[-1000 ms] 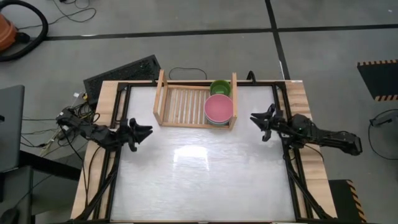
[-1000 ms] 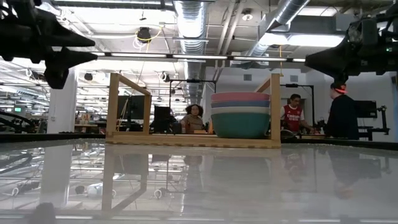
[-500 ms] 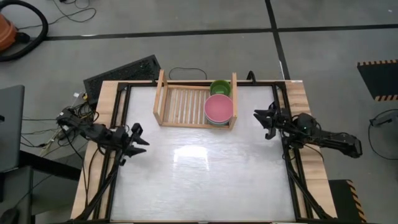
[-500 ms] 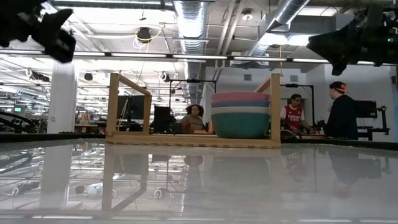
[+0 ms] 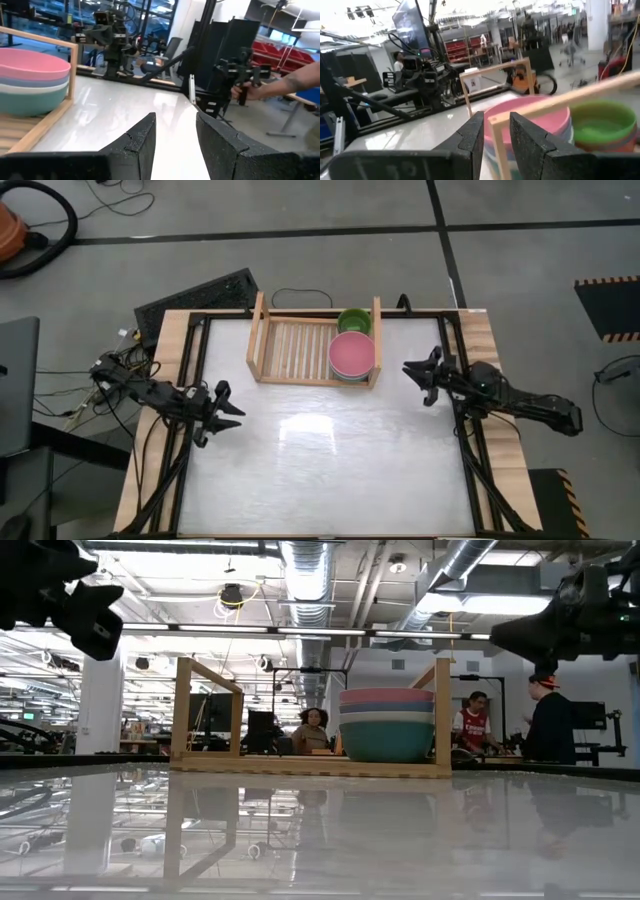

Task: Place and stack bowls onto a shelf
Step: Return to Home Position

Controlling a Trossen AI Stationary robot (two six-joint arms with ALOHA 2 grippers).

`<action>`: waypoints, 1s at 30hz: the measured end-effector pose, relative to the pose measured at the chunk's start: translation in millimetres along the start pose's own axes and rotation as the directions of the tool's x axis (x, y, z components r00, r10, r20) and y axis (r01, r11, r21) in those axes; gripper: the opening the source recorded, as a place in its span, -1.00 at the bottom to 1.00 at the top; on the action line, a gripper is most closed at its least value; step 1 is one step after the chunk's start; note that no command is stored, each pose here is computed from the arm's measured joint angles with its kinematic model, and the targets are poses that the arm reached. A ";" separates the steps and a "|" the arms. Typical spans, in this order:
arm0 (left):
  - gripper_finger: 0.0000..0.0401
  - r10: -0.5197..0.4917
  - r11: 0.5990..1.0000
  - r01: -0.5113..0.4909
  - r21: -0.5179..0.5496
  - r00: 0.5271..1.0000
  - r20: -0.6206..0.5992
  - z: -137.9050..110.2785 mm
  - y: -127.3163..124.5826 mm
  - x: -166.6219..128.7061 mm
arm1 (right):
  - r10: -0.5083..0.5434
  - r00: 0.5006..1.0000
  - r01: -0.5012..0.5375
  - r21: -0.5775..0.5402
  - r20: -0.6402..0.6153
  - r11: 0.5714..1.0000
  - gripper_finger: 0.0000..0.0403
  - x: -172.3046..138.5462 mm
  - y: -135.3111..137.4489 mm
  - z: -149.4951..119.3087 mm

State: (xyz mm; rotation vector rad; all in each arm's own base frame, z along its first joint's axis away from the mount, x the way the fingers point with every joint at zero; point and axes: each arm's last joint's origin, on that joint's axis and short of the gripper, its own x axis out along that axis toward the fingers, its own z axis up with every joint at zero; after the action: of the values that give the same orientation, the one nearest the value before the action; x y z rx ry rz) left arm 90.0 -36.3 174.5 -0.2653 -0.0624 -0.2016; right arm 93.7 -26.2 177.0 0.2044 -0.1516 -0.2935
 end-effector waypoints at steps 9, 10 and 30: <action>-0.37 0.011 0.999 -0.009 0.038 1.000 -0.029 -3.0 0.8 0.2 | -0.009 0.995 0.015 0.064 -0.099 0.998 -0.41 -0.3 -1.0 -9.5; -0.37 0.011 0.999 -0.010 0.038 1.000 -0.030 -3.2 0.8 0.2 | -0.009 0.995 0.015 0.064 -0.100 0.998 -0.41 -0.3 -1.0 -9.6; -0.37 0.011 0.999 -0.010 0.036 1.000 -0.029 -3.1 0.8 0.2 | -0.011 0.994 0.018 0.066 -0.107 0.998 -0.41 -0.5 -1.2 -10.2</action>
State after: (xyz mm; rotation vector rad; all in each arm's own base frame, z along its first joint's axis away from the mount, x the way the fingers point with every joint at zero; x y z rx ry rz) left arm 90.5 -36.5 171.3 -0.2264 -0.0362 -0.1939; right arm 94.7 -25.3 166.7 0.2869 -0.0539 -0.2912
